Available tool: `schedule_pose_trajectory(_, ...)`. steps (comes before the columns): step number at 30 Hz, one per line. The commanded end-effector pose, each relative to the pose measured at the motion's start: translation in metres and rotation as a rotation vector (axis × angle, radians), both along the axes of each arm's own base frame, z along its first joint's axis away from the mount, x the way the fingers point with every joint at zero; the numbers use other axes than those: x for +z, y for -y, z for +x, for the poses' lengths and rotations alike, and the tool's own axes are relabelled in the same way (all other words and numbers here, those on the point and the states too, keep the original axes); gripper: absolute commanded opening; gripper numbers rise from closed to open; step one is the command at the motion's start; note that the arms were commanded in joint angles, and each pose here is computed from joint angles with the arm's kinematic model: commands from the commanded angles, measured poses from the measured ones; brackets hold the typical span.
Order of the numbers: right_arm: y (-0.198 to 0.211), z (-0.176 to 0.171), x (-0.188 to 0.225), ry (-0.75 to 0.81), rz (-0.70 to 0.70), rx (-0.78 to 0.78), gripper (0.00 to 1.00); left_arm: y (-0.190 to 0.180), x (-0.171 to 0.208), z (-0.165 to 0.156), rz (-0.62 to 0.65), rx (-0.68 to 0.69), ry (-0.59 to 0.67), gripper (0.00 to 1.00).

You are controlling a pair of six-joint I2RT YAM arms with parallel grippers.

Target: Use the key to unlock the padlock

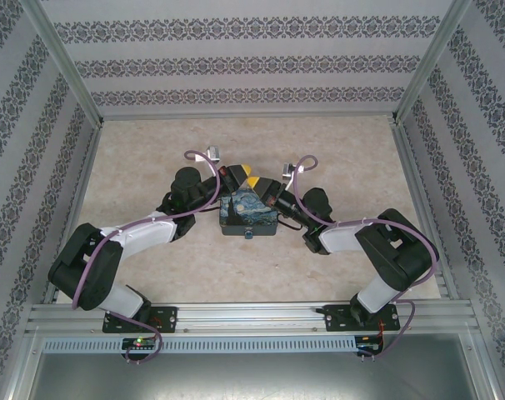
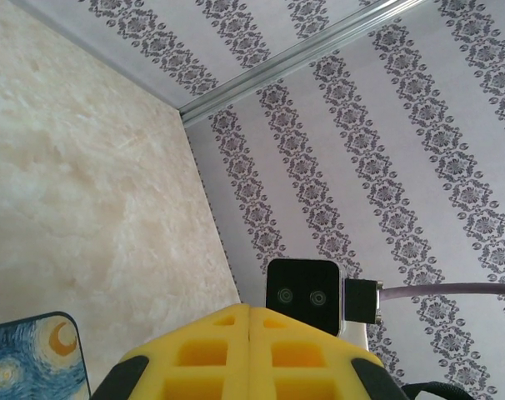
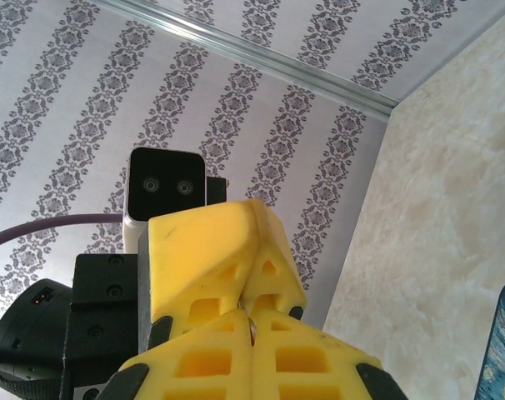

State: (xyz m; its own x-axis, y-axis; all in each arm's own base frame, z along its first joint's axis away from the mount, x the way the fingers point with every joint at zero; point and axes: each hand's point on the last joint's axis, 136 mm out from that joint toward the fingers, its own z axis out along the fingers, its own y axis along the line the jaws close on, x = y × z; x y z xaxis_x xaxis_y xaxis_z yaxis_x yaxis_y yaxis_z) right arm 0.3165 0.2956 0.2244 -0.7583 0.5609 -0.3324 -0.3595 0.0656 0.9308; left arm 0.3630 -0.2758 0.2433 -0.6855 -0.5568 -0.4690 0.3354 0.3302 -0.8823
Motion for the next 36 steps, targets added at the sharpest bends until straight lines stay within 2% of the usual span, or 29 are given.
schedule_pose_trajectory(1,0.010,0.004,0.000,0.008,0.012,-0.041,0.00,-0.007,0.014,0.002,-0.034,0.028,0.030,0.00)
schedule_pose_trajectory(19,0.018,0.010,-0.008,-0.019,0.011,-0.098,0.00,-0.015,0.011,0.002,-0.051,0.071,0.012,0.00)
schedule_pose_trajectory(20,0.018,0.010,-0.008,-0.020,0.011,-0.099,0.00,-0.017,0.009,0.003,-0.046,0.083,0.001,0.02)
schedule_pose_trajectory(23,0.018,0.008,-0.008,-0.019,0.009,-0.093,0.00,-0.025,0.006,0.005,-0.027,0.132,-0.019,0.39)
schedule_pose_trajectory(26,0.018,0.008,-0.009,-0.021,0.007,-0.091,0.00,-0.032,0.007,0.005,-0.008,0.165,-0.025,0.62)
schedule_pose_trajectory(36,0.018,0.006,-0.011,-0.024,0.001,-0.085,0.00,-0.031,0.007,0.003,0.032,0.155,-0.035,0.85)
